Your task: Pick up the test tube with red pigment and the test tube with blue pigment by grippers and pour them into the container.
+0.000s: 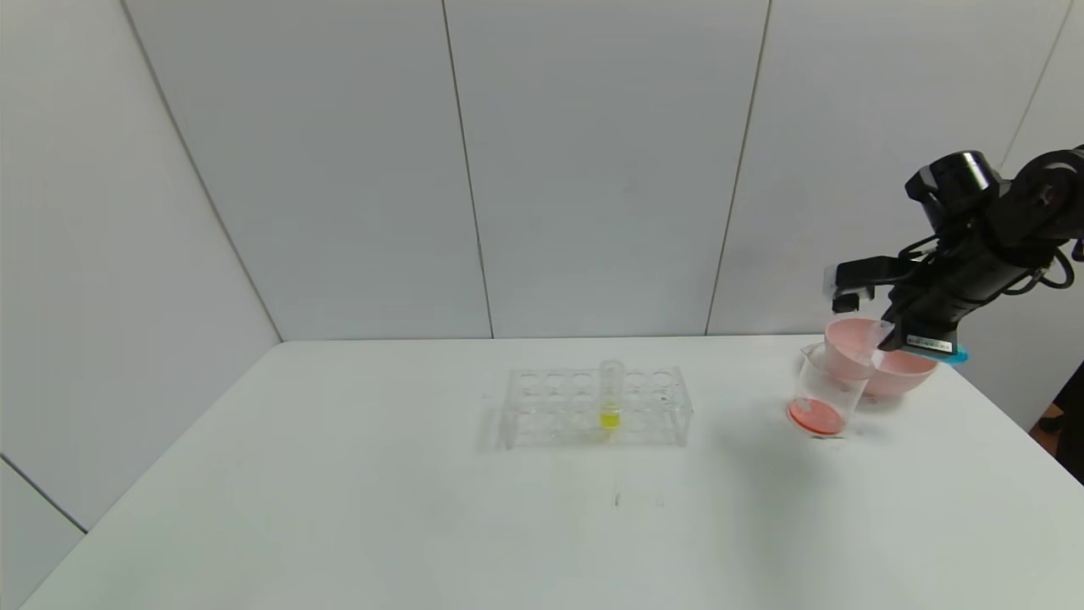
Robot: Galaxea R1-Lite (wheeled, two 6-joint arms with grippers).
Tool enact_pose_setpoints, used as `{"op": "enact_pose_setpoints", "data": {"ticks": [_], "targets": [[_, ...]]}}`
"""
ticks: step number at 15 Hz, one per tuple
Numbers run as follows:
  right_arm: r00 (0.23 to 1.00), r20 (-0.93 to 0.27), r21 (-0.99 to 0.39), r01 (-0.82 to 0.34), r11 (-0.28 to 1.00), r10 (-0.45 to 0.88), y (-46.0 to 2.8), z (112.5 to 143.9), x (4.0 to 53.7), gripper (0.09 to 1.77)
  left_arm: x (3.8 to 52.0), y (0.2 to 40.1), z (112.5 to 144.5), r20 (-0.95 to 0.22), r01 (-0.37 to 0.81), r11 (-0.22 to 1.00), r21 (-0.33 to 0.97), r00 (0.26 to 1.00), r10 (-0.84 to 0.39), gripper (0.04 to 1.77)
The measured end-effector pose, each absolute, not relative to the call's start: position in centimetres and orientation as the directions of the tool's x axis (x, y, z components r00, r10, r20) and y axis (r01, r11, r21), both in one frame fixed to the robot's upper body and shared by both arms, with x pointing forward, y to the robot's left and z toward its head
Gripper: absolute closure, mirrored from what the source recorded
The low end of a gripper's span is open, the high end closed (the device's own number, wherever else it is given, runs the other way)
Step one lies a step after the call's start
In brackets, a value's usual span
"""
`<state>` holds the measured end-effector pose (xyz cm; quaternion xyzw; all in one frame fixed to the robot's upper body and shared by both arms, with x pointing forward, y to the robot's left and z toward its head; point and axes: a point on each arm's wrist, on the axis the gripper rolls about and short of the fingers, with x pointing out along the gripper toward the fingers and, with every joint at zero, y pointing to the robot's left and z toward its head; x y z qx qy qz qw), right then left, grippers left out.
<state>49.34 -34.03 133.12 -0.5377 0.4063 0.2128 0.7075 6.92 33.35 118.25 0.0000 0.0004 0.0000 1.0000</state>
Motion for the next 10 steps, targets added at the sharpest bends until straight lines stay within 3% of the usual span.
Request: {"op": "enact_pose_setpoints", "data": {"ticks": [10], "targets": [[0.576, -0.783, -0.620, -0.753, 0.220, -0.237, -31.6, 132.6, 49.7, 1.37, 6.9, 33.4, 118.3, -0.001, 0.000, 1.000, 0.000, 1.000, 0.000, 0.05]]}}
